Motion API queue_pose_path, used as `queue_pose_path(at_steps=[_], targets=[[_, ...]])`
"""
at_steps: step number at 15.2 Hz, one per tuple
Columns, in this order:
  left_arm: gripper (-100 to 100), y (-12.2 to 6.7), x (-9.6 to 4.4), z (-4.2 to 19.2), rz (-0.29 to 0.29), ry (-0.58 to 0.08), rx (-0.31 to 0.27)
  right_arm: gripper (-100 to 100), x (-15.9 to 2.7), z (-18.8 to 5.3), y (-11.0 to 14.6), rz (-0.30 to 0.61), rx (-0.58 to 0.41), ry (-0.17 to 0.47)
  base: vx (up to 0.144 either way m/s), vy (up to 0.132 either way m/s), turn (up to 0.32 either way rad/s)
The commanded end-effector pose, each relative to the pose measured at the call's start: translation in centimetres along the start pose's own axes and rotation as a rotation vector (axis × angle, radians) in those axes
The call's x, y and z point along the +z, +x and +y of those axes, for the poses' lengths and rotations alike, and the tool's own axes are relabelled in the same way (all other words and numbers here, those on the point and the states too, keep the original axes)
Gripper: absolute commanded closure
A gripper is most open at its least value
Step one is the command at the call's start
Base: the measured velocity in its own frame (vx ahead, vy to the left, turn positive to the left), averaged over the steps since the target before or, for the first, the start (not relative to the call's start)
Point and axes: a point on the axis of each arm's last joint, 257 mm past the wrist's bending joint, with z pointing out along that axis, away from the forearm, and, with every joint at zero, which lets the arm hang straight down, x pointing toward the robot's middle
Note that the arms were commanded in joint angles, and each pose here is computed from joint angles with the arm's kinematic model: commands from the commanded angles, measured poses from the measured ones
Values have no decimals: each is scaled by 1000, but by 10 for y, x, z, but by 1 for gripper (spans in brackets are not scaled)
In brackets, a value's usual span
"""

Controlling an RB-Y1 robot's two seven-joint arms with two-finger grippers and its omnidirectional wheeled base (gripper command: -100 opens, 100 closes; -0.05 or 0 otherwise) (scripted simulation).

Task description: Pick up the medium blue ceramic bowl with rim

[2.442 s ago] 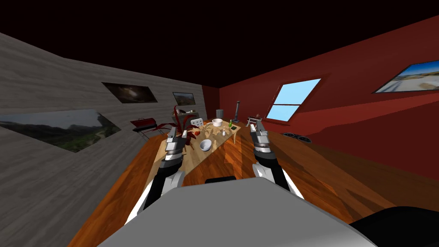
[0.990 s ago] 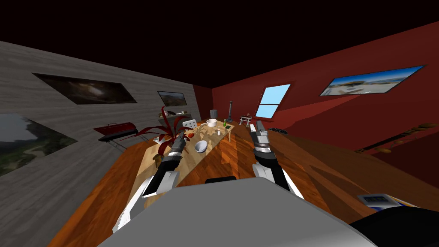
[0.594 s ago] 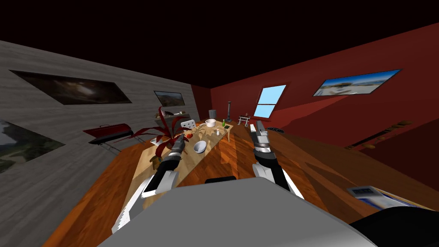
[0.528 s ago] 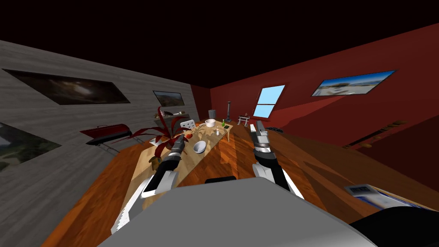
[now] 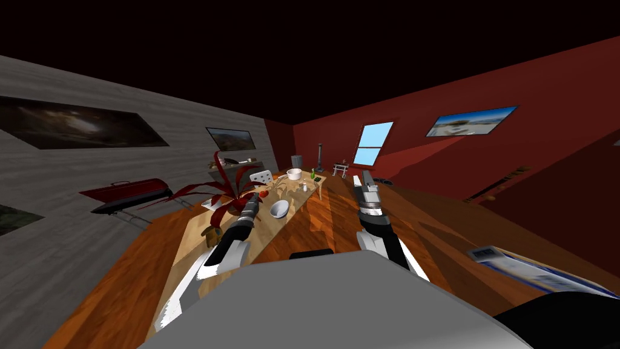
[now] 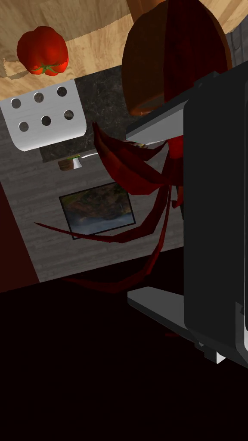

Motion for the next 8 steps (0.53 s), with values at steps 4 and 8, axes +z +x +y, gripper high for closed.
queue_pose_path(at_steps=[4, 8], targets=[[-100, -14, 0, 35, -22, -121, 18, 0, 0, 0, 0, 0, 0, 0, 2, 2, -93], [-100, -21, -3, 58, -35, -206, 23, 0, 0, 0, 0, 0, 0, 0, 4, 4, -88]])
